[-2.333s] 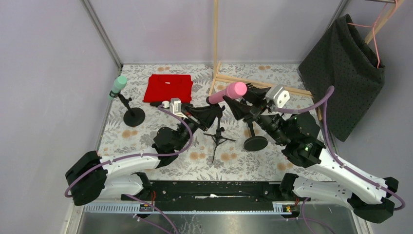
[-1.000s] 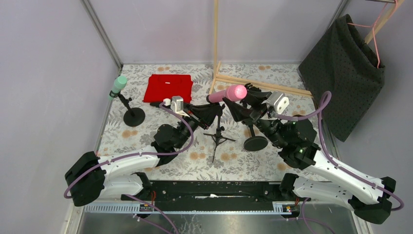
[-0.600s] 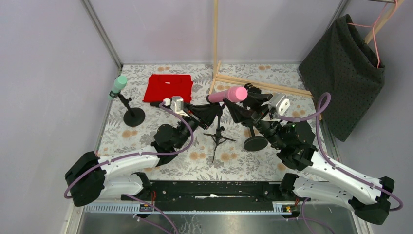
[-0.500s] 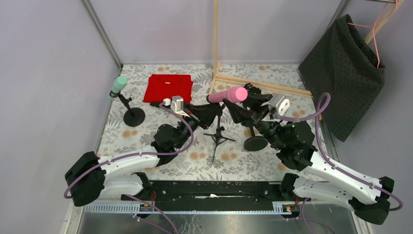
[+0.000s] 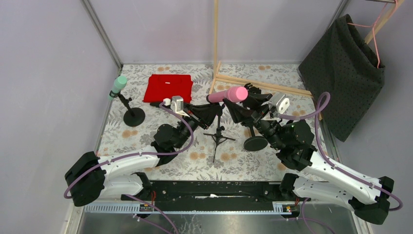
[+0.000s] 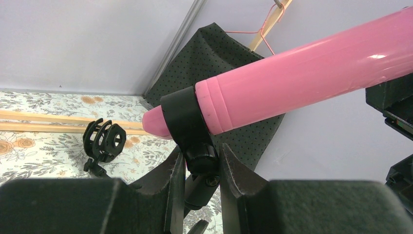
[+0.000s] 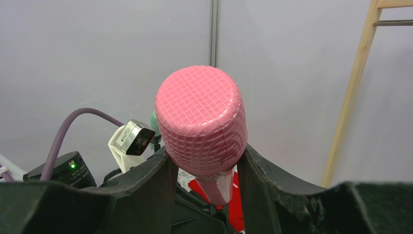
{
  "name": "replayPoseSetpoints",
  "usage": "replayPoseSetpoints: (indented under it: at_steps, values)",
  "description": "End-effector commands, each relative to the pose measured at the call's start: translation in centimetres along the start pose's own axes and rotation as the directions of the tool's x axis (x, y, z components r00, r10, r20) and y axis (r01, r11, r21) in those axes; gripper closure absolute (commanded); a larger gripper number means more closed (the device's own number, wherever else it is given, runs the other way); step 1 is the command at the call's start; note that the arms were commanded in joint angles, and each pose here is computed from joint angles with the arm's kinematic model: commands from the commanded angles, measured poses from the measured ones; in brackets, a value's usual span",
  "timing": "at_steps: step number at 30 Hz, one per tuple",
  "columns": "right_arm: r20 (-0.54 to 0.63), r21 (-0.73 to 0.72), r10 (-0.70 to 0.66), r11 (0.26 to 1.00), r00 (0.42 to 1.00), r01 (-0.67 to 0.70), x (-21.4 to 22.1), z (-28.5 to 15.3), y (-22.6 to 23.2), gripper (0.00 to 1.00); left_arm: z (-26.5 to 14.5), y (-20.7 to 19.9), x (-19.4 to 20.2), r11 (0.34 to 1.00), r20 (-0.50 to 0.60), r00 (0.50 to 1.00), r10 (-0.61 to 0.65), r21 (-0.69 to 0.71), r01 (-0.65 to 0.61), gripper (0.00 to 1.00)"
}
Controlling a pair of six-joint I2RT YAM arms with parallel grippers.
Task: Attach the microphones to the stand
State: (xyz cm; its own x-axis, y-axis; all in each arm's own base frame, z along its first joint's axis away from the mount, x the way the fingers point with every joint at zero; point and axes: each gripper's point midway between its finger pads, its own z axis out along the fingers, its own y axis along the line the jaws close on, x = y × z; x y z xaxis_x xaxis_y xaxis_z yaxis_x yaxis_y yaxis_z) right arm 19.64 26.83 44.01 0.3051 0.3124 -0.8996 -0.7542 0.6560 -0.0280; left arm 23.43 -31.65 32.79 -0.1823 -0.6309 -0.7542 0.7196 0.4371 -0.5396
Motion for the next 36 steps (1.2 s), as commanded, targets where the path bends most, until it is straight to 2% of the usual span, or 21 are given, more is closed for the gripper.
replayPoseSetpoints:
  at_steps: [1,9,11,14,17,19,27,36]
  values:
    - [-0.576,-0.047,-0.069,0.998,0.814,0.052,17.7,-5.5,0.8,1.0,0.1,-3.7,-0.4,0.986,-0.02,0.998,0.061,0.158,-0.057,1.0]
    - [-0.505,-0.025,-0.072,0.997,0.86,0.068,14.0,-4.4,0.1,0.98,-0.4,-1.7,-0.2,0.998,-0.002,1.0,-0.001,0.063,0.001,1.0]
    - [-0.488,-0.024,-0.069,0.998,0.87,0.066,13.1,-4.2,0.1,0.86,-0.6,-1.0,0.1,0.999,-0.004,1.0,-0.024,0.027,0.024,1.0]
    - [-0.471,-0.024,-0.067,0.998,0.879,0.063,12.4,-4.0,0.1,0.8,-0.8,0.1,0.6,0.998,-0.006,0.999,-0.051,-0.022,0.051,1.0]
    - [-0.462,-0.023,-0.066,0.998,0.884,0.063,12.1,-3.8,0.1,0.66,-0.9,0.6,1.3,0.997,-0.016,0.997,-0.074,-0.039,0.073,1.0]
    - [-0.454,-0.018,-0.063,0.998,0.889,0.061,11.9,-3.7,0.0,0.62,-0.9,0.8,1.6,0.996,-0.022,0.996,-0.084,-0.045,0.083,1.0]
    - [-0.42,-0.018,-0.054,0.999,0.906,0.051,10.7,-3.1,0.1,0.55,-1.0,1.0,2.0,0.994,-0.03,0.995,-0.094,-0.052,0.092,1.0]
    - [-0.406,-0.017,-0.041,0.999,0.913,0.037,10.6,-3.6,0.2,0.52,-1.2,1.8,2.2,0.989,-0.02,0.992,-0.121,-0.091,0.119,1.0]
